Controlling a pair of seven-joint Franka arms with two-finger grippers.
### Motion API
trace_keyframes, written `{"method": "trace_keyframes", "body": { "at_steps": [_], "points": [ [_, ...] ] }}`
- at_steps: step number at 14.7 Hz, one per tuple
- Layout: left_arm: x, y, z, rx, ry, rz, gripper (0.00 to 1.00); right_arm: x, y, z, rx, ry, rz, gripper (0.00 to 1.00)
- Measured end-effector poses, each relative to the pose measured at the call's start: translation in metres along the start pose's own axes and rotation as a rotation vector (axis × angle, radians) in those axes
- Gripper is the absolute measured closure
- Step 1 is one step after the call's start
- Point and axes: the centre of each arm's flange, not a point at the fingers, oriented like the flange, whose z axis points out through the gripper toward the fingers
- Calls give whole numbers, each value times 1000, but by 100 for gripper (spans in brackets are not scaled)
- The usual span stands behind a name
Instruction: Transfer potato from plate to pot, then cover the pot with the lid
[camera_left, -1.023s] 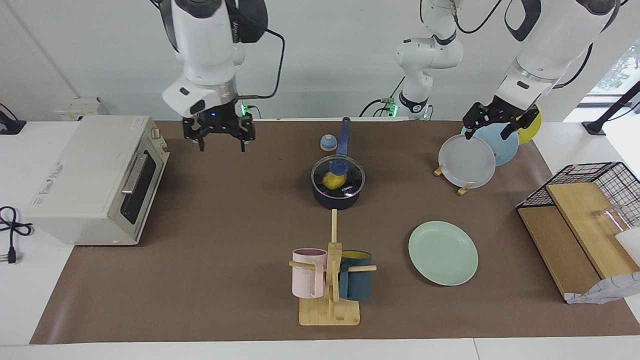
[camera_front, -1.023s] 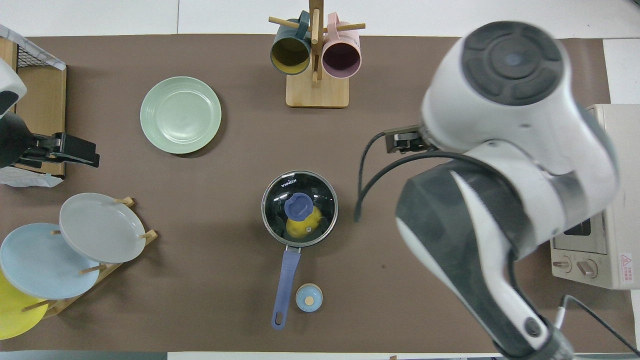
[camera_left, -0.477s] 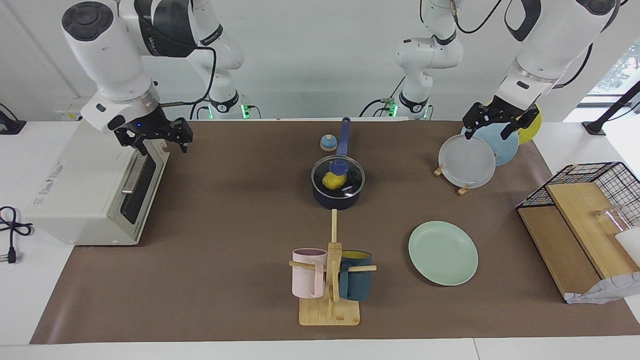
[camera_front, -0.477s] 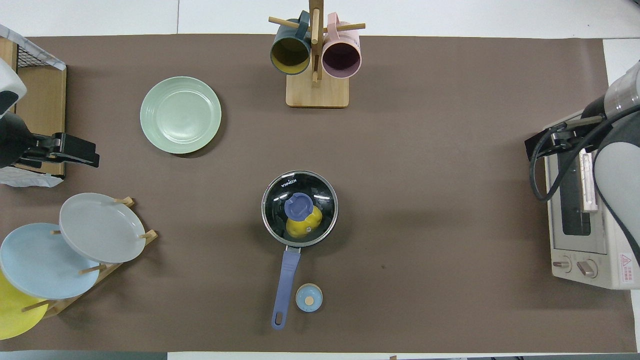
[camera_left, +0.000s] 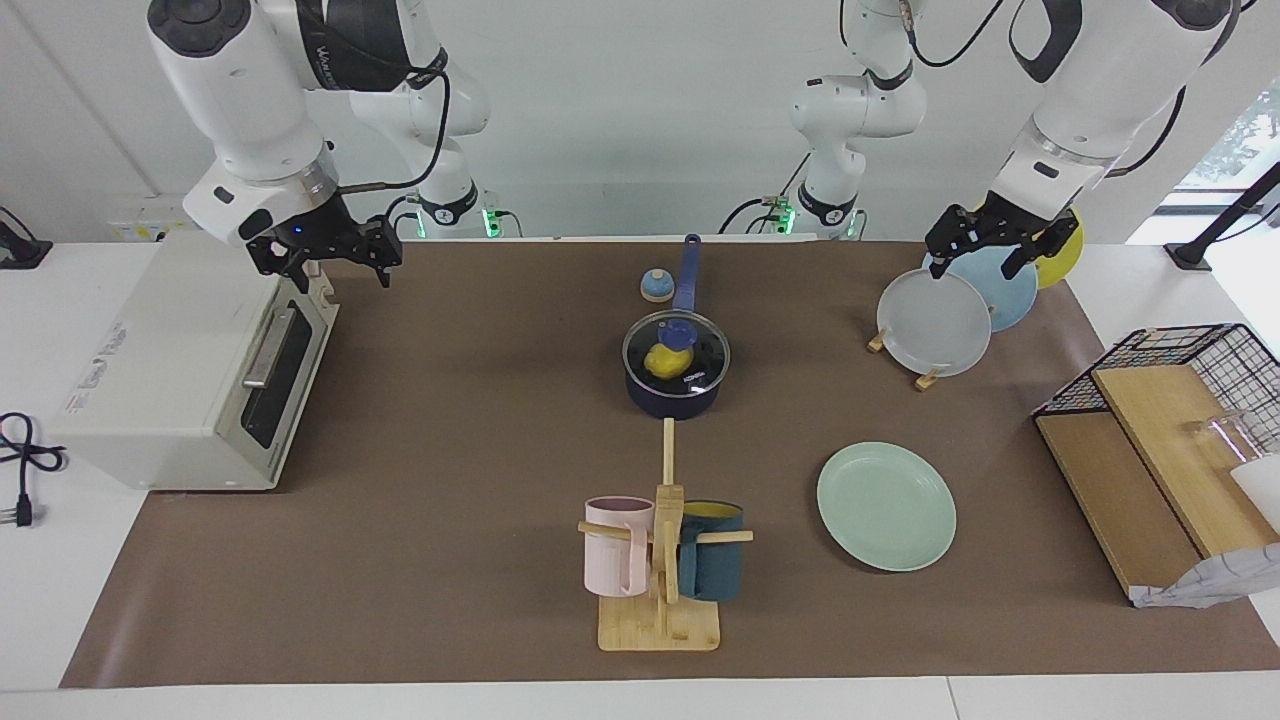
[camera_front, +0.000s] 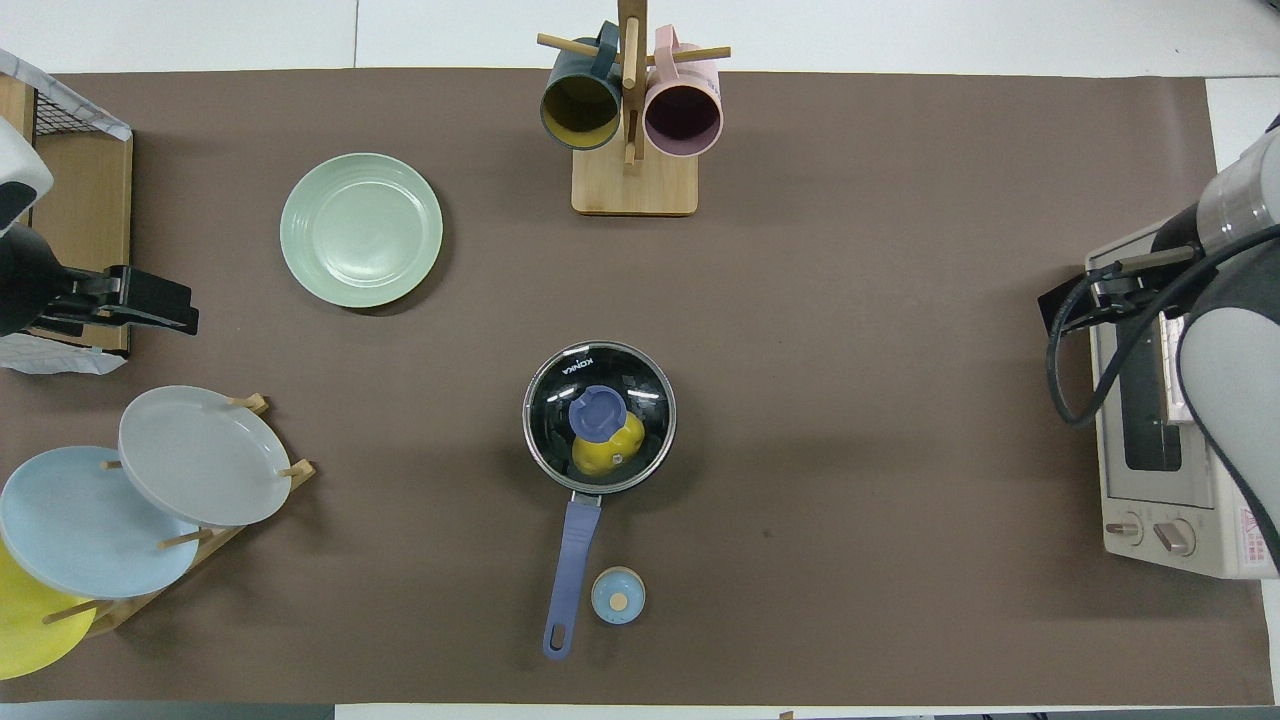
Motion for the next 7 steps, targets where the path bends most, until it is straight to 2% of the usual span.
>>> {"method": "trace_keyframes", "body": {
  "at_steps": [7],
  "points": [
    [0, 0, 0, 0, 0, 0, 0, -23, 21, -4, 1, -27, 43, 0]
  ]
}}
